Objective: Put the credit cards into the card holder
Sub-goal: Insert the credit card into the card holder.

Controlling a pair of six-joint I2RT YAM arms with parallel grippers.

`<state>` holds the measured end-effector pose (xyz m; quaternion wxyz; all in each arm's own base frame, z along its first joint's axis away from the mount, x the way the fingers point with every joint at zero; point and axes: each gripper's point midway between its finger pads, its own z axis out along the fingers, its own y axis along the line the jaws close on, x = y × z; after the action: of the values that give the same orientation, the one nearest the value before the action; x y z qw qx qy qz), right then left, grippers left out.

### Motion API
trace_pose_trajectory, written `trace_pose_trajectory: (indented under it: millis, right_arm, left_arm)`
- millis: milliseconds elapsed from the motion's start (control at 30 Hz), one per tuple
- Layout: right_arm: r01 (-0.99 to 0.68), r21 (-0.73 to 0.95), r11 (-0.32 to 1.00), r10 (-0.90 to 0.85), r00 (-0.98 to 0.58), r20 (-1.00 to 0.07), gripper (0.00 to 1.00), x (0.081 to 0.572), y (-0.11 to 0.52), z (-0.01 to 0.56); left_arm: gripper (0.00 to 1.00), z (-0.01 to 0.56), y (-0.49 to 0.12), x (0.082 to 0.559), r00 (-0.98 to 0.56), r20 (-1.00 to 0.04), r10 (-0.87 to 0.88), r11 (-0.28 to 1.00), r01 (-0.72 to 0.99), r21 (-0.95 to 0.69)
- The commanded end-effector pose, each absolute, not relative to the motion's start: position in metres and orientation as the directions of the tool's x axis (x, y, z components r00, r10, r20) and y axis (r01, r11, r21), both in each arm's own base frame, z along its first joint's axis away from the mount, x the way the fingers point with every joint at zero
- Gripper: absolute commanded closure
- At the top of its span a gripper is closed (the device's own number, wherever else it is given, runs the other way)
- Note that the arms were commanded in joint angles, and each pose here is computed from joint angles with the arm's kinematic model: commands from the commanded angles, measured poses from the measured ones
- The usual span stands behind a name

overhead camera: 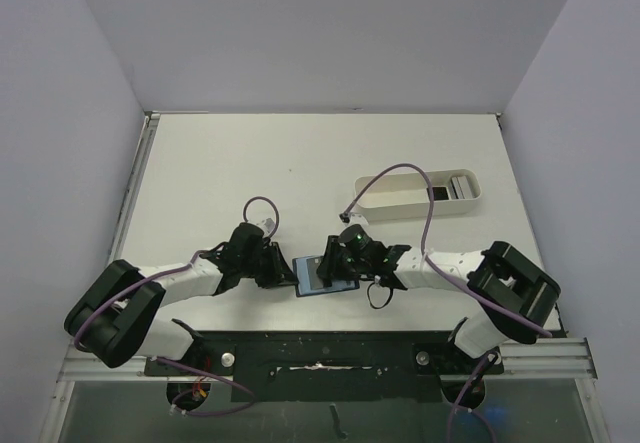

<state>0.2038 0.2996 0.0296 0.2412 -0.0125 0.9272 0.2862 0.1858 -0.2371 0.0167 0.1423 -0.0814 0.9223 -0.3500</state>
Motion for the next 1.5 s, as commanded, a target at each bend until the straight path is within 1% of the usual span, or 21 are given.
trace_pose_trajectory:
  millis: [0,167,500,633,867,1000,1100,1267,1367,1467]
  right_arm:
    - [-0.180,0.452,0.874,0.072,-0.871,-0.486,0.62,0.207,0.294,0.033]
    - [-0.187,0.460,0.868,0.081,-0.861,-0.502,0.59,0.207,0.292,0.040]
    - [-0.297,0.534,0.791,0.013,-0.866,-0.500,0.64,0.203,0.328,0.046]
    - [-0.294,0.542,0.787,0.019,-0.868,-0.497,0.63,0.203,0.328,0.048]
    - [-0.181,0.445,0.877,0.073,-0.866,-0.495,0.56,0.208,0.289,0.050]
    - [-0.159,0.421,0.893,0.091,-0.853,-0.514,0.55,0.208,0.275,0.057]
    - [-0.156,0.428,0.890,0.105,-0.844,-0.526,0.57,0.208,0.272,0.066]
    - [-0.134,0.373,0.918,0.100,-0.833,-0.544,0.58,0.213,0.259,0.066]
    - [-0.128,0.355,0.926,0.092,-0.836,-0.540,0.59,0.215,0.255,0.059]
    - [-0.102,0.298,0.949,0.076,-0.844,-0.531,0.60,0.215,0.245,0.047]
  left_arm:
    - [0.86,0.020,-0.242,0.190,-0.944,-0.224,-0.241,0.733,-0.026,-0.680]
    - [0.86,0.018,-0.242,0.190,-0.946,-0.218,-0.241,0.732,-0.029,-0.681]
    - [0.87,0.020,-0.245,0.193,-0.946,-0.223,-0.236,0.730,-0.021,-0.683]
    - [0.87,0.022,-0.246,0.197,-0.944,-0.231,-0.234,0.730,-0.014,-0.684]
    - [0.87,0.029,-0.244,0.204,-0.938,-0.250,-0.238,0.737,-0.007,-0.676]
    - [0.86,0.032,-0.243,0.206,-0.936,-0.258,-0.238,0.742,-0.004,-0.671]
    - [0.85,0.040,-0.246,0.209,-0.932,-0.269,-0.242,0.735,0.004,-0.678]
    - [0.83,0.067,-0.264,0.216,-0.927,-0.292,-0.237,0.677,0.057,-0.733]
    - [0.82,0.078,-0.281,0.215,-0.934,-0.289,-0.211,0.634,0.094,-0.768]
    - [0.82,0.084,-0.299,0.213,-0.944,-0.276,-0.180,0.582,0.124,-0.804]
